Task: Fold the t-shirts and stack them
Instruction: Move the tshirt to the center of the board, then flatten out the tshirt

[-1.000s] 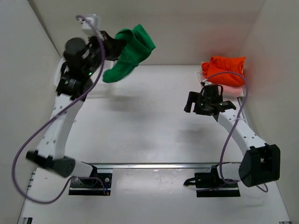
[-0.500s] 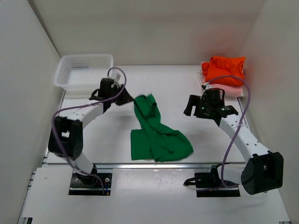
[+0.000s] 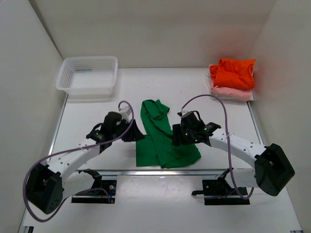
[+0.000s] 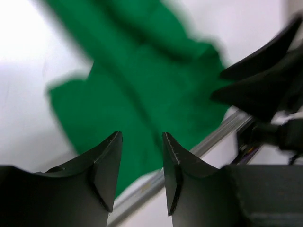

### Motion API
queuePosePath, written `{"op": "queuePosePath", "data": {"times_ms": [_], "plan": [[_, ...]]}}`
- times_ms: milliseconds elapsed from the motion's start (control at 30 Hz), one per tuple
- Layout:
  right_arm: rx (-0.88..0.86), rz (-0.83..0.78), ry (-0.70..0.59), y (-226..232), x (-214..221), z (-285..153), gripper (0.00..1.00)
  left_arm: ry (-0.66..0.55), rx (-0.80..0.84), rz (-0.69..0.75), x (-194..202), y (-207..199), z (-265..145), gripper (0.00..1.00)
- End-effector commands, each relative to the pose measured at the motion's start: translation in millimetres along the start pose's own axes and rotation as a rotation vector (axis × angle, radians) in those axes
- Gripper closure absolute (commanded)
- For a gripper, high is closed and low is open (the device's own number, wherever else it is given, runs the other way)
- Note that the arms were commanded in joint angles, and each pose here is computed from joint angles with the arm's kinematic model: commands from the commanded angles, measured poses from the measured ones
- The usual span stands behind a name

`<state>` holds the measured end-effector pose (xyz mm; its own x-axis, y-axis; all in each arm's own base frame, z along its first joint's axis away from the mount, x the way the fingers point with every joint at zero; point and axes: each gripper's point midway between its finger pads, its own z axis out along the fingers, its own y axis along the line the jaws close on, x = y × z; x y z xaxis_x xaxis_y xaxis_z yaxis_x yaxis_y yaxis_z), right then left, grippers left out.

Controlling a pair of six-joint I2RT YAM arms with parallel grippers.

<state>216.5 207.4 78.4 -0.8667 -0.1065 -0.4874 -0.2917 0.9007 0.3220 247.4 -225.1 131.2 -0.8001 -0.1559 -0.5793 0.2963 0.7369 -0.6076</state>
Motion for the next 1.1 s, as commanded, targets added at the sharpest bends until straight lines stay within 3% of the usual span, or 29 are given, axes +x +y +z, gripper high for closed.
{"op": "queuePosePath", "data": {"times_ms": [0, 133, 267, 300, 367, 433, 467, 500, 533, 600, 633, 667, 700, 867, 1067], "plan": [[-0.033, 0.019, 0.038, 19.4, 26.1, 12.0, 0.47, 0.157, -0.186, -0.067, 78.5, 53.2, -18.2, 0.50], [-0.035, 0.008, 0.115, 23.7, 58.3, 21.0, 0.44, 0.206, -0.209, -0.099, 109.1, 66.2, -29.0, 0.43], [-0.012, -0.001, 0.145, 20.0, 72.9, 24.4, 0.42, 0.295, -0.215, -0.096, 137.2, 69.2, -24.9, 0.54], [-0.016, -0.005, 0.139, 21.8, 70.4, 24.8, 0.41, 0.322, -0.212, -0.080, 145.4, 67.3, -20.5, 0.51], [-0.010, 0.001, 0.153, 20.4, 73.3, 26.8, 0.41, 0.378, -0.210, -0.077, 161.8, 64.6, -14.5, 0.30], [-0.002, -0.004, 0.158, 18.3, 73.6, 27.7, 0.43, 0.433, -0.213, -0.057, 177.3, 62.5, -4.8, 0.25], [-0.006, -0.006, 0.161, 17.8, 75.3, 28.8, 0.47, 0.457, -0.223, -0.050, 181.3, 62.0, -0.4, 0.17], [-0.014, 0.001, 0.157, 19.4, 72.3, 28.4, 0.60, 0.458, -0.229, -0.048, 181.3, 63.5, 2.0, 0.13], [-0.007, -0.003, 0.172, 16.2, 76.9, 29.8, 0.66, 0.469, -0.219, -0.047, 183.3, 59.7, 7.0, 0.03], [-0.010, 0.002, 0.160, 16.6, 74.0, 30.6, 0.88, 0.472, -0.178, -0.057, 183.0, 53.6, 15.4, 0.09], [-0.019, 0.006, 0.154, 18.3, 72.0, 29.6, 0.92, 0.474, -0.145, -0.059, 183.3, 48.8, 18.9, 0.20], [-0.013, 0.006, 0.157, 16.5, 73.0, 28.8, 0.92, 0.460, -0.099, -0.075, 179.0, 43.4, 23.3, 0.50], [-0.018, -0.001, 0.146, 18.4, 69.2, 26.4, 0.93, 0.457, -0.070, -0.100, 178.0, 37.4, 24.7, 1.00], [0.003, -0.018, 0.066, 20.6, 30.9, 1.5, 1.00, 0.419, -0.129, -0.034, 147.8, 35.1, 25.7, 1.00], [-0.043, 0.018, -0.239, 16.4, -80.7, -84.2, 1.00, 0.217, -0.234, 0.069, 36.8, 30.1, -4.5, 1.00]]}}
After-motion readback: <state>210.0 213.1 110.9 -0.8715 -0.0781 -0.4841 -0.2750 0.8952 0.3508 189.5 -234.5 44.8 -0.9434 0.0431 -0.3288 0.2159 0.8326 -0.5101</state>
